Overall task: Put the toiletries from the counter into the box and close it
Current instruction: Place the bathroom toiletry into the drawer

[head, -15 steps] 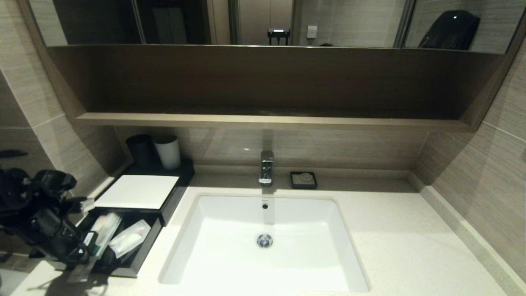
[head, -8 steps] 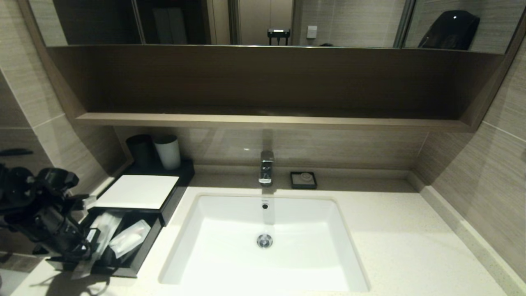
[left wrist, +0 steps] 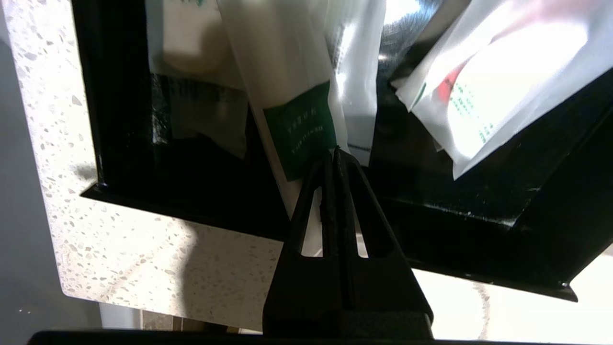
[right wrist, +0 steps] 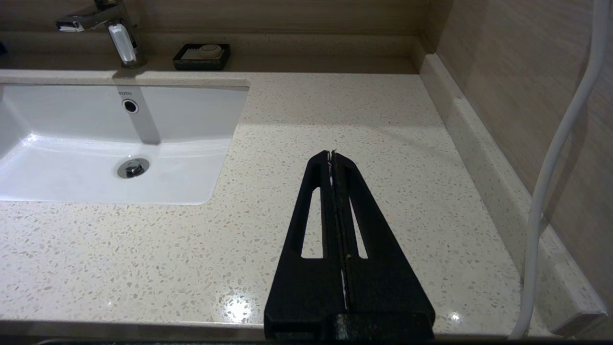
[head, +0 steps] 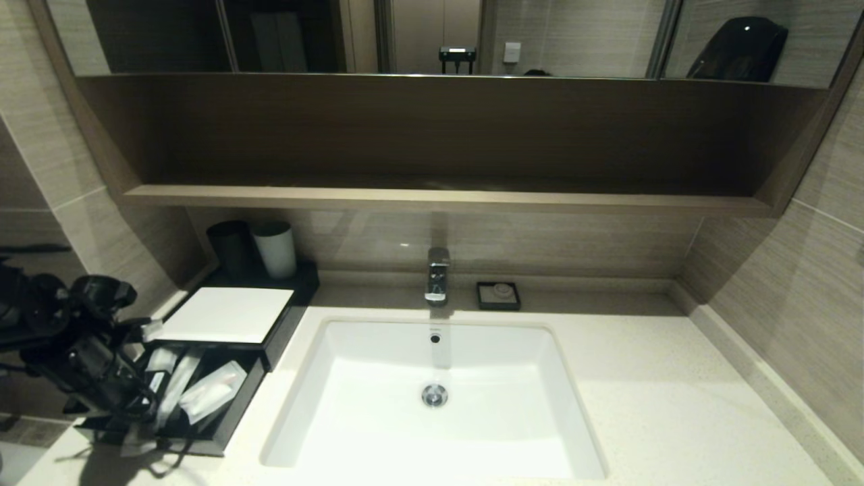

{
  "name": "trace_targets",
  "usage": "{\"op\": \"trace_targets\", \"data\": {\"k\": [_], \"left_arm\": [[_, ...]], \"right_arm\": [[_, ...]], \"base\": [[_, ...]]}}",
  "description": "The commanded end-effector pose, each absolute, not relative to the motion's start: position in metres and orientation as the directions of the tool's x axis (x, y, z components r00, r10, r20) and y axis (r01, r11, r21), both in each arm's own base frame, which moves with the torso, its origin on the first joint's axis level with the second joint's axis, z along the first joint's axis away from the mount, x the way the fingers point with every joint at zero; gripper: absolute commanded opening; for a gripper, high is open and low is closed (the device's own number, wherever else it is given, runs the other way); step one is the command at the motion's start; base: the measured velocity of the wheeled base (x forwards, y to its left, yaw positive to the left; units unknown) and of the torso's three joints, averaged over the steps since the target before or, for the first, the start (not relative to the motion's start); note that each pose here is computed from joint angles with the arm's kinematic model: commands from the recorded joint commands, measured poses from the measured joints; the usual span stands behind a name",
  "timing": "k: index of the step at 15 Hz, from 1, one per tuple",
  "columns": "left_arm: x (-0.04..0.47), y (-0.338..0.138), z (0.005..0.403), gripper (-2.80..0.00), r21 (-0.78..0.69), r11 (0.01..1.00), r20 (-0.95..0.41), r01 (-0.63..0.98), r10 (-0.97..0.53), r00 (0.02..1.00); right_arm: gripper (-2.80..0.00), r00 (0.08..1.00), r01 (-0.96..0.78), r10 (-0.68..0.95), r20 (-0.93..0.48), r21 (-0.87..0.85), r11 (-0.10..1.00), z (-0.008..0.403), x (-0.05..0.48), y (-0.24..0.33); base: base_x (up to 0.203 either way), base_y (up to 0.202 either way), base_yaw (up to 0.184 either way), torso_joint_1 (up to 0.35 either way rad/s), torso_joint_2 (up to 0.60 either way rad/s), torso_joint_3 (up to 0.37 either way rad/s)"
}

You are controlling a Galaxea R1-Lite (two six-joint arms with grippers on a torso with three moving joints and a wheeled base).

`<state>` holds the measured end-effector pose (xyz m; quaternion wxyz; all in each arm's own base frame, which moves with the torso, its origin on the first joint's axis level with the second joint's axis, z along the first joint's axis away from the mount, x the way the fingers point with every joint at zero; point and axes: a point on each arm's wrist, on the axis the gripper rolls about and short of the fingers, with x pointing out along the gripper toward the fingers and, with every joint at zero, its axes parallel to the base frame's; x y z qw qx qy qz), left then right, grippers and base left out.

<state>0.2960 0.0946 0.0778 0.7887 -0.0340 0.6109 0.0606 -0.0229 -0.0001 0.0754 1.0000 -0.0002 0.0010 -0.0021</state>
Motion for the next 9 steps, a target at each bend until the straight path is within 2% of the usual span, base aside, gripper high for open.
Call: {"op": "trace_targets", "data": {"k": [1,9], "left_arm": [[0.299,0.096,0.078,-2.80,0.019,0.990,-0.967,-0.141,0.055,0.250],[0.301,0.095,0.098,-2.80,-0.026,0.981,-0.943,-0.194,0.041,0.331]], "right_arm": [[-2.80,1.000,0.005,-0.005,-0.002,-0.001,1.000,0.076,-0.023,0.000],[-2.80,1.000,0.005,-0.005,-0.003,-0.002,1.000,0.075,-0.023,0.000]], "base": [[0.000,0.000,0.000,0.000,0.00,0.000],[0.000,0.000,0.000,0.000,0.00,0.000]]}}
